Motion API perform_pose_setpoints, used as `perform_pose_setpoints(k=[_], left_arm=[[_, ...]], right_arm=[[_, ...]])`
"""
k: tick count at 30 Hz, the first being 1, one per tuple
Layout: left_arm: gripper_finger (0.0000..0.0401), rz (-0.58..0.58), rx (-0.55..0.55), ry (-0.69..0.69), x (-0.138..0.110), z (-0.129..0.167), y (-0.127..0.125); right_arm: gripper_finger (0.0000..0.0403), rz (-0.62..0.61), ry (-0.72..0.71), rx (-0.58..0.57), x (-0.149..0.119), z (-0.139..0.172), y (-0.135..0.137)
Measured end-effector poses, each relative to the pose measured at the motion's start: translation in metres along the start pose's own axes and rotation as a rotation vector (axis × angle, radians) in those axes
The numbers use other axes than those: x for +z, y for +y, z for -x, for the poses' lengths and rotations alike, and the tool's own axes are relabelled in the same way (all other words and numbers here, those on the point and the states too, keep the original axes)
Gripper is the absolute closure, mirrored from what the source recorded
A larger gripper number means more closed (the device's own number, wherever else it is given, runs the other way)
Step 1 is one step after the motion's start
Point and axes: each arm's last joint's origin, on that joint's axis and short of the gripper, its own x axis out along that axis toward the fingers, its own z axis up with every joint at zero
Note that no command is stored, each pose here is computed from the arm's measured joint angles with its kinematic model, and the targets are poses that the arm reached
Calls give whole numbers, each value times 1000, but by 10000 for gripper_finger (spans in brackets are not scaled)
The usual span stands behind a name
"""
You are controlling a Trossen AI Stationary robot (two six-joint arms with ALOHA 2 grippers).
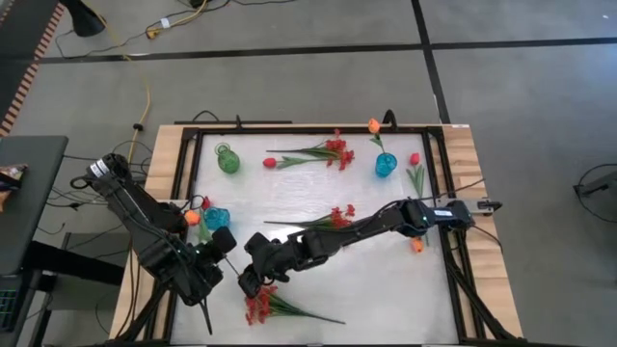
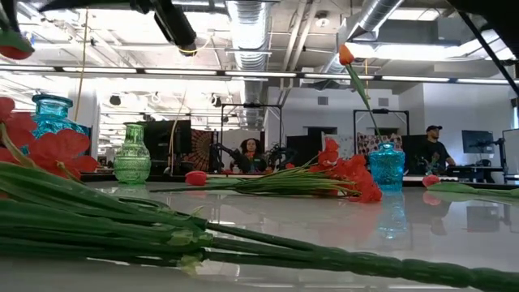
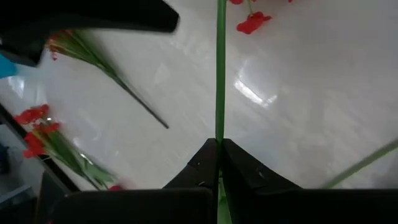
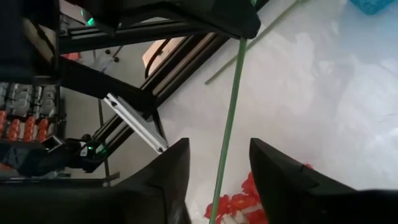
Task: Sort flowers into vase by color
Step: Put the left orange tulip into the right blue vase
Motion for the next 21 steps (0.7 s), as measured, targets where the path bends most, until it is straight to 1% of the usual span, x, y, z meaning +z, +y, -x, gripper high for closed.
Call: perform_pose_setpoints(k=[5,10,14,18,21], left_arm=[[401,-18,44,-12,2,0,1],[401,-36,115,-30,5,0,4],[401,-60,169,-34,6,1,6],[401,-78,174,-29,6,1,6],[401,-82,175,-29,6,1,6]], right_arm=[[176,-2,-8,-3,5,-1,-3],[173,16,-9,-7,7,-1,-5],[179,19,-6,-6,7,-1,-5],[194,19,-7,-5,7,-1,-5],[215,19,-6,-7,7,-1,-5]])
